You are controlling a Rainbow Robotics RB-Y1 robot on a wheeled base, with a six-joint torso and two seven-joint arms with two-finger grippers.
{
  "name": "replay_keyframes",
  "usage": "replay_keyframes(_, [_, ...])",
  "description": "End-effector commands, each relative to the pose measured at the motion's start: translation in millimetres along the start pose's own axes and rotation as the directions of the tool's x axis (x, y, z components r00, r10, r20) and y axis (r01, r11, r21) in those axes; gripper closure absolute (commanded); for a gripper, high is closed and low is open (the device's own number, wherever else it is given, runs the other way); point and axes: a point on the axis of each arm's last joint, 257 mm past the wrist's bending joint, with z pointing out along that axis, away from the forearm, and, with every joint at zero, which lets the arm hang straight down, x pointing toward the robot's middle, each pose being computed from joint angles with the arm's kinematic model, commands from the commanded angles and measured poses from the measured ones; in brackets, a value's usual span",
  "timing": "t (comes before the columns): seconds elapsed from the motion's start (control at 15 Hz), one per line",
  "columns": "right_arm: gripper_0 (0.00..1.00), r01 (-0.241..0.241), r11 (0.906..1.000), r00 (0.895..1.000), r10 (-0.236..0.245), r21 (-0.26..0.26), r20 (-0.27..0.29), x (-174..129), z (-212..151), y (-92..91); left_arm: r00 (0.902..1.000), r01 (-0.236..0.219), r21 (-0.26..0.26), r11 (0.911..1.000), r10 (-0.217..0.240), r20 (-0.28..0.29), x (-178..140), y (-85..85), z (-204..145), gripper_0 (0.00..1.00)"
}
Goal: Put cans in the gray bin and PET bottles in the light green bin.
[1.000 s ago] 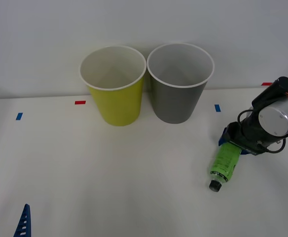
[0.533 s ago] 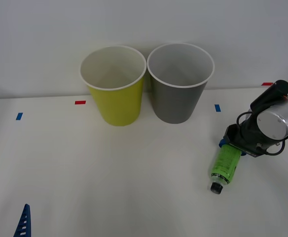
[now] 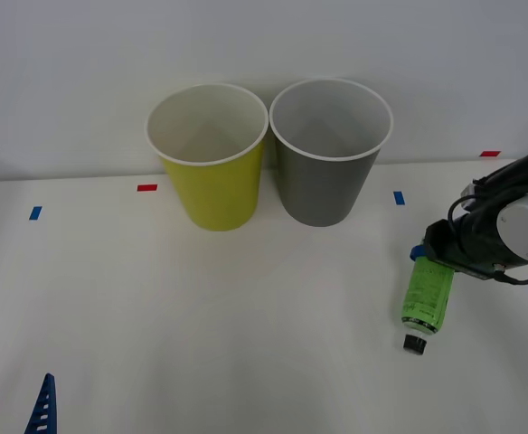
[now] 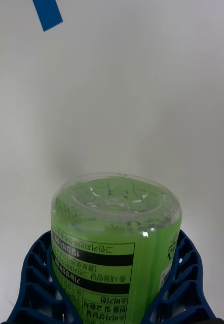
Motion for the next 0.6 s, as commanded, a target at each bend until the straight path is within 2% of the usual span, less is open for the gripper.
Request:
replay_keyframes(0.07, [1.0, 0.102, 0.9947, 0.993, -0.102, -0.007, 0.061, -1.4, -22.9, 0.2, 1.0, 0.0, 0.0, 1.0, 0.0, 0.0, 0.0, 0.0, 0.0, 0.0])
replay_keyframes(0.27, [1.0, 0.209, 0.9777, 0.966, -0.204, -0.016, 0.156, -11.9, -38.0, 10.1, 1.0, 0.0, 0.0, 1.0, 0.0, 0.0, 0.0, 0.0, 0.0, 0.0])
replay_keyframes(0.33, [1.0, 0.245, 0.9693, 0.951, -0.235, -0.024, 0.203, -17.4, -47.2, 17.4, 1.0, 0.0, 0.0, 1.0, 0.0, 0.0, 0.0, 0.0, 0.0, 0.0])
replay_keyframes(0.4, [1.0, 0.267, 0.9633, 0.94, -0.255, -0.024, 0.228, -19.1, -52.3, 20.6, 1.0, 0.0, 0.0, 1.0, 0.0, 0.0, 0.0, 0.0, 0.0, 0.0])
replay_keyframes(0.47, [1.0, 0.301, 0.9533, 0.924, -0.287, -0.02, 0.255, -20.6, -58.1, 25.0, 1.0, 0.0, 0.0, 1.0, 0.0, 0.0, 0.0, 0.0, 0.0, 0.0])
replay_keyframes(0.6, [1.0, 0.376, 0.9265, 0.881, -0.358, -0.001, 0.309, -23.8, -73.2, 34.8, 1.0, 0.0, 0.0, 1.0, 0.0, 0.0, 0.0, 0.0, 0.0, 0.0])
